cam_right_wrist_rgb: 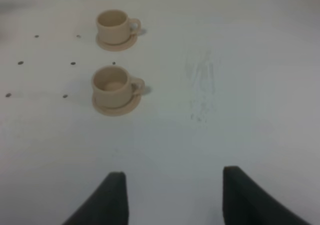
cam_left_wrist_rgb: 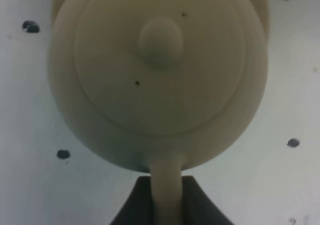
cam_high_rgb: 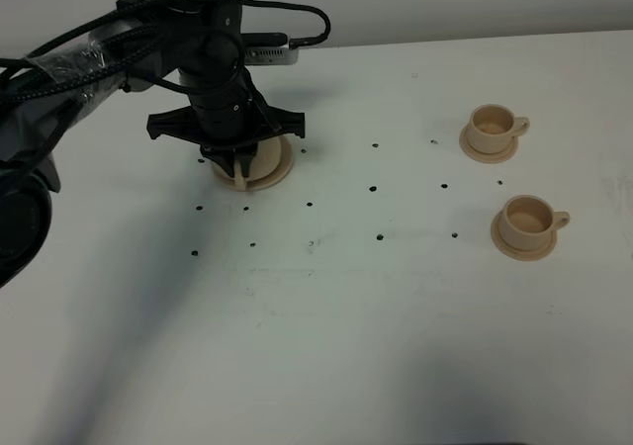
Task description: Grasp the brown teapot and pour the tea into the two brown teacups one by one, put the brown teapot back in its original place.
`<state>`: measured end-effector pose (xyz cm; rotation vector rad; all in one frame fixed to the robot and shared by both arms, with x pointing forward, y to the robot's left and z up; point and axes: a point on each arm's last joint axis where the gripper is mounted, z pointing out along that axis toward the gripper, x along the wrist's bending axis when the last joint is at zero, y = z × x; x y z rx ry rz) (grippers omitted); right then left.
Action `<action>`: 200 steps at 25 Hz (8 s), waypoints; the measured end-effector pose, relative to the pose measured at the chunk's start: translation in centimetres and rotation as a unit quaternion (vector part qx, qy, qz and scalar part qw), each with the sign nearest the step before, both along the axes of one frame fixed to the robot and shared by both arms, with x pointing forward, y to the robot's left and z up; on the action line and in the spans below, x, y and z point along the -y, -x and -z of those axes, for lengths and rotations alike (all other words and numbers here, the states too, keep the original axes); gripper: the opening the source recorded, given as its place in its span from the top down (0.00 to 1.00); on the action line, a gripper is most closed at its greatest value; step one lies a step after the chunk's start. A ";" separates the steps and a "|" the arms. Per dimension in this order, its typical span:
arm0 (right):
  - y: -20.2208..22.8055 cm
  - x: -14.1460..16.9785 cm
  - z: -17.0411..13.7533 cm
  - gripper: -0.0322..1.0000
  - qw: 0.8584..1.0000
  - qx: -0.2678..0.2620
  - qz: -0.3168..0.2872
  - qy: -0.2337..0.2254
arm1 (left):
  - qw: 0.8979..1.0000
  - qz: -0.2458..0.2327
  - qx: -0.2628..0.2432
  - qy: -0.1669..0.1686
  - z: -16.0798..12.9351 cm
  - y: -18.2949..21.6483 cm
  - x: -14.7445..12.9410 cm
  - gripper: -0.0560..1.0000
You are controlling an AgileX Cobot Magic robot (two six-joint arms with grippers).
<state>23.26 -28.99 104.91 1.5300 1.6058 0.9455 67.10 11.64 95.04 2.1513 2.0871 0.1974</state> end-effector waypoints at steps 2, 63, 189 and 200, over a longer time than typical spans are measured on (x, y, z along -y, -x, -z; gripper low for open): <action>0.0 0.0 0.0 0.56 1.000 0.000 0.000 0.000 | 1.000 0.004 -0.002 -0.010 0.0 0.0 -0.2 0.82; 0.0 0.0 0.0 0.56 1.000 0.000 0.000 0.000 | 0.735 0.644 0.186 0.106 -4.7 3.4 8.4 0.82; 0.0 0.0 0.0 0.56 1.000 0.000 0.000 0.000 | 0.431 0.797 0.281 -0.317 -1.7 9.6 21.0 0.82; 0.0 0.0 0.0 0.56 1.000 0.000 0.000 0.000 | 0.422 0.798 0.284 -0.324 -1.7 9.5 21.0 0.82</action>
